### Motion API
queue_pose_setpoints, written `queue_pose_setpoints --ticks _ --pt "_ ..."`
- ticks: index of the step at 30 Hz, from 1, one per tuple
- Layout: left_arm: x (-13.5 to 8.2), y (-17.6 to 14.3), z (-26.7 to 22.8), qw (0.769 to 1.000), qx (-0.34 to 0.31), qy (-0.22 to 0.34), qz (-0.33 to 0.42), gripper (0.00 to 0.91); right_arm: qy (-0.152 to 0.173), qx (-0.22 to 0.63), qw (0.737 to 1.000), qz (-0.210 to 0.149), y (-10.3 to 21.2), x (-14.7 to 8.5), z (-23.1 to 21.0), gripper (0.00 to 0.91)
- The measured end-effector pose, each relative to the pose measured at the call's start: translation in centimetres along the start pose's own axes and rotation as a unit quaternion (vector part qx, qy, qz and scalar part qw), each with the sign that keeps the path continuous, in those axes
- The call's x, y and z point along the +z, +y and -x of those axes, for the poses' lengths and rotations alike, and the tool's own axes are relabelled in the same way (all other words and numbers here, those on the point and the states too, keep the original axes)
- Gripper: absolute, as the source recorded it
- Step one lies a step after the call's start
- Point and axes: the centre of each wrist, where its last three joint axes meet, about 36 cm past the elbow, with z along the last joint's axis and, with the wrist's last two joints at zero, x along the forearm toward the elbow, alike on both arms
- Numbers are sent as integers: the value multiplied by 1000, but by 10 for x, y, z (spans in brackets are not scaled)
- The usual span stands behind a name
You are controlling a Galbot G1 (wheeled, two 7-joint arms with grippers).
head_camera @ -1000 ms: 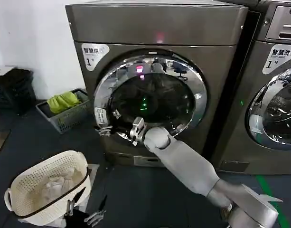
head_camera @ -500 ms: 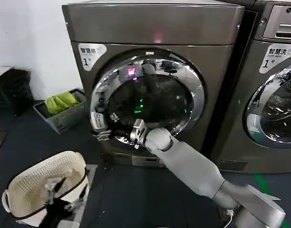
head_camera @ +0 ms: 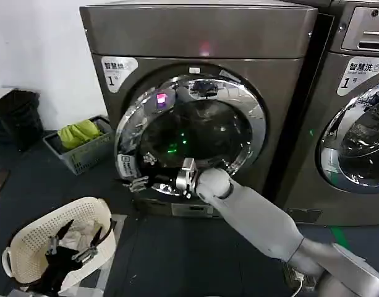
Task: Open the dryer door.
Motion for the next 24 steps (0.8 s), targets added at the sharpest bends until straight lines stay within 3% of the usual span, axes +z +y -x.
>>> queue_pose_setpoints --ticks 24 --pt "-5 14 18 1000 11 -10 -1 907 -38 -112 993 23 -10 1 -52 907"
